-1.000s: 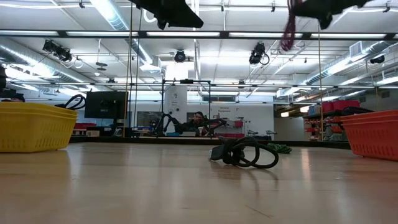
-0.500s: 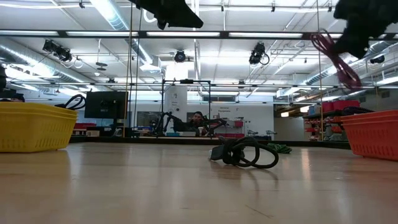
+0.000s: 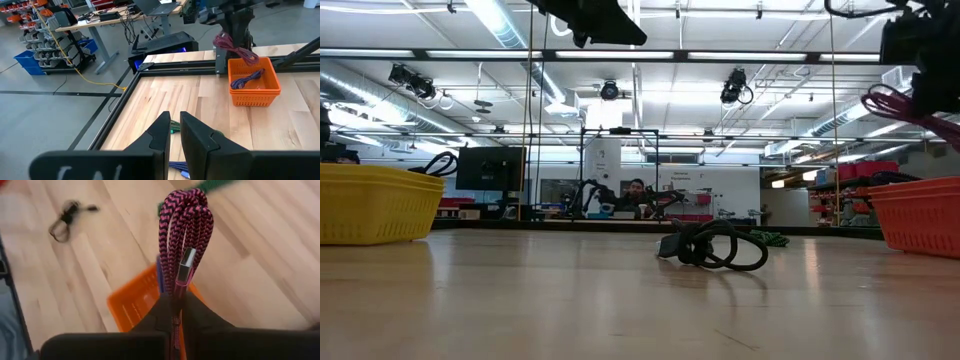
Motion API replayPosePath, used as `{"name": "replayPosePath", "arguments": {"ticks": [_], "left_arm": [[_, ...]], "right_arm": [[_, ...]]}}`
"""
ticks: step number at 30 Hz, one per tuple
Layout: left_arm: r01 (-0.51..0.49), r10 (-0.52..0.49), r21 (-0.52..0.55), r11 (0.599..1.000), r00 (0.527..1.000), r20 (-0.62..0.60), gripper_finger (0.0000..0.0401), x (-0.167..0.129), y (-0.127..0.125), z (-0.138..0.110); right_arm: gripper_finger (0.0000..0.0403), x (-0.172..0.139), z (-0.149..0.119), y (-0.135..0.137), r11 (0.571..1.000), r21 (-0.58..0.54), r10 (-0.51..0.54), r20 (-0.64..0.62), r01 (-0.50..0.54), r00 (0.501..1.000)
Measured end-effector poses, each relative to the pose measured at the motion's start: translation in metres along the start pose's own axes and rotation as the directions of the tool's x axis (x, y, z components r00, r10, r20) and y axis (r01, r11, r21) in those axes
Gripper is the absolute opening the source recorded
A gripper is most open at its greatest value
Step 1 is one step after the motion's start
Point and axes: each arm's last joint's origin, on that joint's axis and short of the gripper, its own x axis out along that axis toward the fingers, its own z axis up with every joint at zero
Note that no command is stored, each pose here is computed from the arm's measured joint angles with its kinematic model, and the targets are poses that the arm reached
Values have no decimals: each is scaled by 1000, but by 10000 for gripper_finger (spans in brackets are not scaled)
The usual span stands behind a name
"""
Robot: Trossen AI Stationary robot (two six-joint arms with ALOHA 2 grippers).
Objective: Pick & Place USB Port
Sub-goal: Put the pink USB cable into the orange bin
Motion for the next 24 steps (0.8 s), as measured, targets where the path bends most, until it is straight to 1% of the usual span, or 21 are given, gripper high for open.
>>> {"name": "replayPosePath", "arguments": {"ticks": [5, 8, 10, 12, 20, 24], "left_arm": [[0, 0, 0, 1000, 1000, 0, 48, 0, 0, 0], [0, 0, 0, 1000, 1000, 0, 48, 0, 0, 0], [0, 0, 1, 1000, 1000, -1, 48, 0, 0, 0], [0, 0, 1, 1000, 1000, -1, 48, 0, 0, 0], [1, -1, 2, 1000, 1000, -7, 48, 0, 0, -1], [-2, 3, 3, 1000, 1000, -16, 48, 1, 1, -2]], "right_arm": [[11, 15, -6, -5, 1000, 20, -20, -60, 21, 998], [11, 31, -6, -7, 999, 20, 40, -62, -39, 997], [11, 41, -8, -8, 997, 16, 79, -85, -77, 993], [11, 46, -7, -8, 995, 12, 95, -84, -95, 992], [11, 51, -4, -8, 997, 3, 82, -122, -82, 989], [11, 53, -2, -8, 999, -2, 50, -132, -51, 990]]}}
